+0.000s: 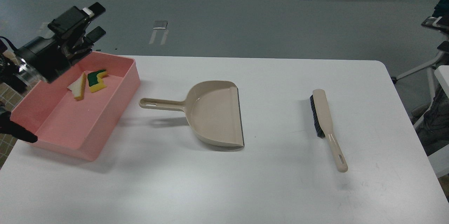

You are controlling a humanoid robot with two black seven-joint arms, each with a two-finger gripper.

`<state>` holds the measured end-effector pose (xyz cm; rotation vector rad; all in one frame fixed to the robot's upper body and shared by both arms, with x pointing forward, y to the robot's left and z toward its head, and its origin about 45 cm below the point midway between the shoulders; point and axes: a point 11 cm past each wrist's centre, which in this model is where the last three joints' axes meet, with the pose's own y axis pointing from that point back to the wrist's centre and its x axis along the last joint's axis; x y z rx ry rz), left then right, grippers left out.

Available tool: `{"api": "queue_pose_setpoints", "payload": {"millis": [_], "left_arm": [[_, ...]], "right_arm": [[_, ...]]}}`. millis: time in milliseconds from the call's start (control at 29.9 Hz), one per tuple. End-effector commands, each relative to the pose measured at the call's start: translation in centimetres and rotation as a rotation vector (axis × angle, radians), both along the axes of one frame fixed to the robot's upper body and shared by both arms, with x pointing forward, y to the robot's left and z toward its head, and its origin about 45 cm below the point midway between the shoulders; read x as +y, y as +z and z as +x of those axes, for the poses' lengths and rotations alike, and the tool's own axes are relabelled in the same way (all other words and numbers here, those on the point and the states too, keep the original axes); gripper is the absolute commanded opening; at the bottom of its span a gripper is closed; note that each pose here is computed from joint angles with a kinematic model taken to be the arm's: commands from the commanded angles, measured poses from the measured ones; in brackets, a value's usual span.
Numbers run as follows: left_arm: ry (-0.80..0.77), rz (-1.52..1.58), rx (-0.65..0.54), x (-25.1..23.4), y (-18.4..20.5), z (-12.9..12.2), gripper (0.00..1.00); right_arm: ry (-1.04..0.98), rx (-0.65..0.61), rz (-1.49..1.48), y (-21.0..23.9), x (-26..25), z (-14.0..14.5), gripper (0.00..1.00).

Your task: Sweep and dump garbage into bin

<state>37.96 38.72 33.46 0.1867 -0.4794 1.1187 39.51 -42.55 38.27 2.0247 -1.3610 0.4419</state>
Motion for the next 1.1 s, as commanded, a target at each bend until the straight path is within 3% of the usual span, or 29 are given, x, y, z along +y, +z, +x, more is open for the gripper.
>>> {"api": "queue_pose_setpoints", "payload": {"millis": [0,167,334,635,769,1070], "left_arm": [[0.056,-0.087,-0.018,-0.1,-0.3,3.5,0.98],[0.09,-0.221,-0.001,-2.8,-2.1,8.0,0.98],[0.06,-0.316,0.035,-6.4,-4.0,9.9,0.98],[0.016,-0.576,0.113,-9.5,-6.9,10.3,0.98],[0.033,-0.703,0.199,-9.1,-9.8,10.2,0.98],[-0.014,-0.731,0.242,-10.5,-10.9,9.9,0.98]], "right_arm": [[-0.022,-0.041,0.129,0.7,1.4,3.5,0.9],[0.022,-0.019,0.33,-1.4,6.7,7.5,0.92],[-0.068,-0.084,0.511,-3.5,11.6,10.3,0.92],[-0.128,-0.283,0.791,-9.2,17.5,11.6,0.92],[-0.133,-0.261,0.871,-11.7,20.3,11.2,0.92],[-0.141,-0.219,1.07,-11.9,20.2,11.0,0.95]]}}
